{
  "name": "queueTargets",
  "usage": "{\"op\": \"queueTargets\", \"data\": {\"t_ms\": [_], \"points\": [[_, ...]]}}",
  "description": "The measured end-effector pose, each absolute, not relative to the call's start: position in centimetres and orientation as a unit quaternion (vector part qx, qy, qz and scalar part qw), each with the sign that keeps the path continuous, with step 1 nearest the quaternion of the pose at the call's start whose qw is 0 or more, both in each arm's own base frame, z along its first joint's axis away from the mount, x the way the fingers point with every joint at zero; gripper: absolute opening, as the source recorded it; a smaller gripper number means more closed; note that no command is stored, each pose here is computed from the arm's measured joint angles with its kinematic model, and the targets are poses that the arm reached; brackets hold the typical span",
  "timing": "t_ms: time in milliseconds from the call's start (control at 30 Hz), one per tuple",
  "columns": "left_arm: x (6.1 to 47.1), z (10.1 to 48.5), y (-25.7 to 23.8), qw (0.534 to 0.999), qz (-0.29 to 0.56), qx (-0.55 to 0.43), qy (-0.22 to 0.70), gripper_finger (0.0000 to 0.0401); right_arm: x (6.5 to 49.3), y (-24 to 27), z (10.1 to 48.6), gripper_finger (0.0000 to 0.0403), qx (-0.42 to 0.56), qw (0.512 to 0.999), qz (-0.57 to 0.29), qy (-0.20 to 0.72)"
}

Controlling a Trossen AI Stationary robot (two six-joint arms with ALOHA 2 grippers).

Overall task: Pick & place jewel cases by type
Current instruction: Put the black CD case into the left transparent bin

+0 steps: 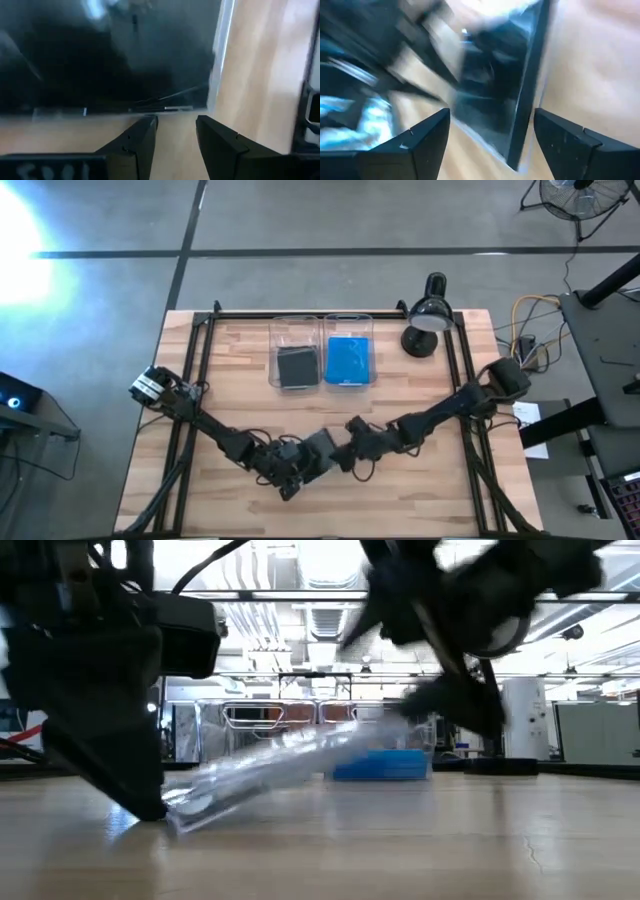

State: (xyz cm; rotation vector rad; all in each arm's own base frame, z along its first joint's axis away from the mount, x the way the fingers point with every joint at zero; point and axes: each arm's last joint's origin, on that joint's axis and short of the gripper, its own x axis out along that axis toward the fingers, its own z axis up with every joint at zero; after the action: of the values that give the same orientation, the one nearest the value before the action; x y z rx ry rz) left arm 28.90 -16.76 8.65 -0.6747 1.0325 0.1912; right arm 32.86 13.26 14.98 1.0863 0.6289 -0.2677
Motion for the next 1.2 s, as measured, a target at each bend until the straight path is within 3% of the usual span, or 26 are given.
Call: {"op": "queueTargets", "data": {"t_ms": [300,667,833,1000,1200], "points": [[28.9,8.6,-17.0,0.807,0.082,-0.325,0.487,0.0128,34.5,14.0,18.2,0.0274,0.517,0.823,-0.054,0.231],[29.0,8.6,-17.0,0.810,0.085,-0.325,0.481,0.0128,37.1,15.7,14.2,0.0273,0.524,0.786,-0.031,0.325],[28.9,8.6,-17.1,0.812,0.086,-0.322,0.478,0.0128,38.9,15.6,15.8,0.0258,0.517,0.802,-0.007,0.300],[28.4,8.5,-17.8,0.818,0.082,-0.312,0.476,0.0128,39.2,14.7,16.0,0.0209,0.492,0.814,-0.027,0.308],[27.3,8.6,-19.5,0.836,0.090,-0.294,0.455,0.0128,39.0,14.0,16.1,0.0088,0.490,0.811,-0.030,0.318]]}}
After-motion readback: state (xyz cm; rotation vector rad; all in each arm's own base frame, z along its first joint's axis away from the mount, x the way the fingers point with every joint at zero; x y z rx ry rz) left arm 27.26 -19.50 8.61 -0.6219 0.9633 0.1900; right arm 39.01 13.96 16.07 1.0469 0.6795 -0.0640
